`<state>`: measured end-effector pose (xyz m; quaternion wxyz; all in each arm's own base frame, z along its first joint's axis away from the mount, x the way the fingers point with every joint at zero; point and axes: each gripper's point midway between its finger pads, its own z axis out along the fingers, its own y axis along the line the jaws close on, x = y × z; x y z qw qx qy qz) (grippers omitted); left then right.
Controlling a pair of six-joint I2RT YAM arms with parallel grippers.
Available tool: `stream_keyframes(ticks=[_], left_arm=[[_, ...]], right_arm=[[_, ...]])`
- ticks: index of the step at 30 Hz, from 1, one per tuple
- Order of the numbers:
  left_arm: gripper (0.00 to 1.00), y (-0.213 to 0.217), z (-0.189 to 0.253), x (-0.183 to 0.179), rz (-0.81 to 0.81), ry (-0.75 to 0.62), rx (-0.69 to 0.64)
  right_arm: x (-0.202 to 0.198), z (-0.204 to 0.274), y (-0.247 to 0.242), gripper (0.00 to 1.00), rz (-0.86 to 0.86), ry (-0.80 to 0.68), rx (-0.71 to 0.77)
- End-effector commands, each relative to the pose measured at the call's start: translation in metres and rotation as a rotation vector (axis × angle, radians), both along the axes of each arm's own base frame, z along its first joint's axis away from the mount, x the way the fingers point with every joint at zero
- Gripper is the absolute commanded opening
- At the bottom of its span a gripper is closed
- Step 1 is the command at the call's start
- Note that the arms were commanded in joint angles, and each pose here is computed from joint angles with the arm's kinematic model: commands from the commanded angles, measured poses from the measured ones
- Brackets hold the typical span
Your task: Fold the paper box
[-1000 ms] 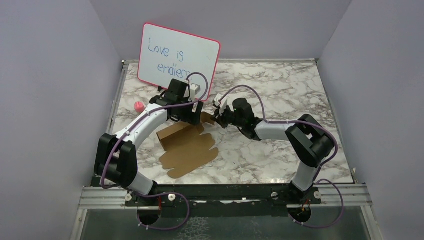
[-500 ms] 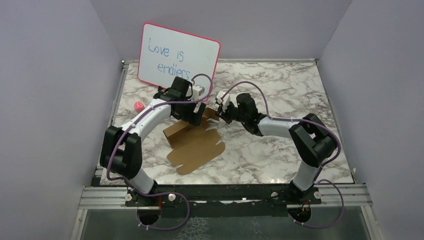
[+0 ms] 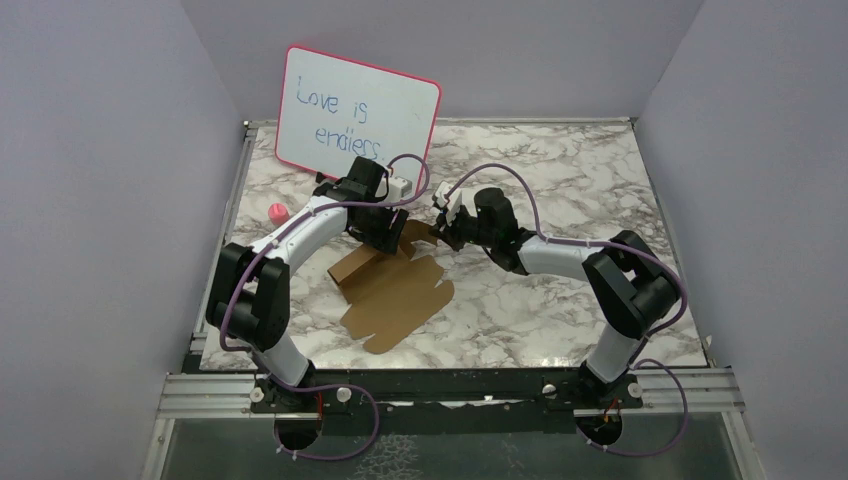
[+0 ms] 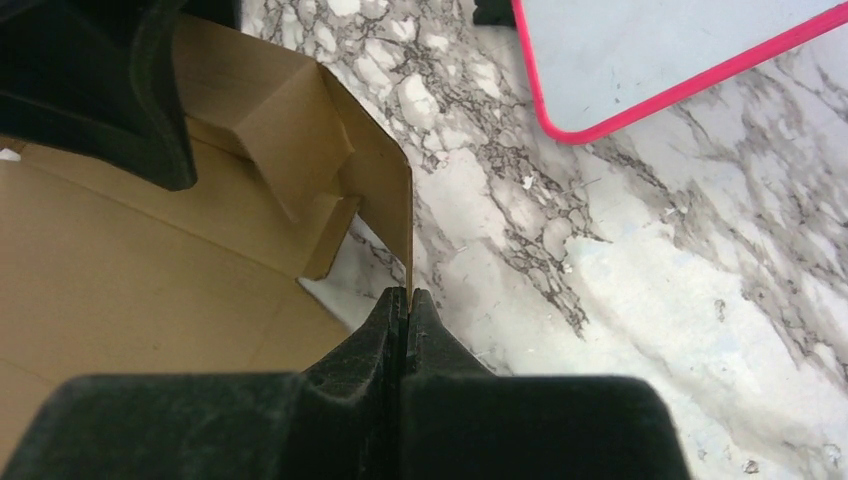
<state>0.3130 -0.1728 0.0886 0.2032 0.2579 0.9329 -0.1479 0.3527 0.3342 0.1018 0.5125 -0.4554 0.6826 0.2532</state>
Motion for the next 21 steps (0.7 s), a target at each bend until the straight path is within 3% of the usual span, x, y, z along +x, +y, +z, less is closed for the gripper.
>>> stream_keyframes(ticks=[1, 13, 21], left_arm=[[0.59, 0.001, -0.001, 0.005, 0.022, 0.003, 0.013], [0.57, 0.001, 0.002, 0.009, 0.074, -0.015, 0.005], [0.56, -0.001, -0.005, 0.002, 0.042, -0.001, -0.005]], right_arm=[[-0.015, 0.013, 0.003, 0.01, -0.009, 0.029, 0.047], [-0.045, 0.007, 0.011, 0.03, -0.115, 0.150, 0.108], [-0.064, 0.005, 0.029, 0.15, -0.013, 0.189, 0.185]])
